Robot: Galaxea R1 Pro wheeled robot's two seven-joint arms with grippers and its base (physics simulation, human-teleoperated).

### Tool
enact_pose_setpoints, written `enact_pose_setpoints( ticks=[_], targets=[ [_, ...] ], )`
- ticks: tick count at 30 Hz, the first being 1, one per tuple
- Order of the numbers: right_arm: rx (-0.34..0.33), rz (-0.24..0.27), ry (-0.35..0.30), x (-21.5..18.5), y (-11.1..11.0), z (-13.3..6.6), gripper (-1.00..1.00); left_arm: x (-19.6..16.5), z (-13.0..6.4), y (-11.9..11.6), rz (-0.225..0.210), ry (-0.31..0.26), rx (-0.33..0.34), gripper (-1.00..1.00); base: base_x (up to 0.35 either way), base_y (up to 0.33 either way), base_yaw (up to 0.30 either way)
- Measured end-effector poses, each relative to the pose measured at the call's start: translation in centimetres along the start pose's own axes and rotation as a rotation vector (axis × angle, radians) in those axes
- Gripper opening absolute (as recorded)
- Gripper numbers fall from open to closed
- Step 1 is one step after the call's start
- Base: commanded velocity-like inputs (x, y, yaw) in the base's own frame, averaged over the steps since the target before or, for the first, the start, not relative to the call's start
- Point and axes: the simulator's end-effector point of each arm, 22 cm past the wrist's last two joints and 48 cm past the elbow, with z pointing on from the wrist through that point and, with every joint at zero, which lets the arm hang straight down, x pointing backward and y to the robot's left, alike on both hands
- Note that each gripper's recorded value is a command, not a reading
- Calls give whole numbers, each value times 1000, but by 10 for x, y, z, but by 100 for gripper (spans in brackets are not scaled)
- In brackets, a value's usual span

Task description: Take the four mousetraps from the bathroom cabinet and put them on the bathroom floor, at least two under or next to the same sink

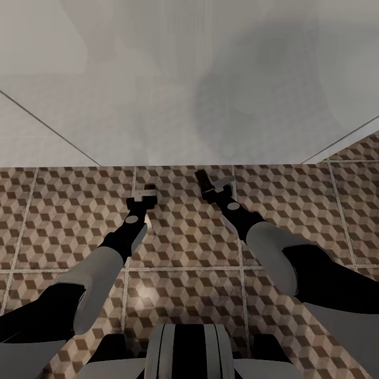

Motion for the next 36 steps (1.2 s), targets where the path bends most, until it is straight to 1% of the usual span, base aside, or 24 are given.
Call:
enact_pose_setpoints(
  ticks=[15, 27, 36],
  targets=[
    [1, 0, 0, 0, 0, 0, -100, 5, -1, 0, 2, 10, 1, -100, 0, 0, -3],
    [1, 0, 1, 1, 0, 0, -100, 5, 0, 1, 3, 11, 0, -100, 0, 0, -88],
    [4, 1, 4, 2, -1, 0, -100, 6, 0, 1, 3, 12, 0, -100, 0, 0, -17]
  ],
)
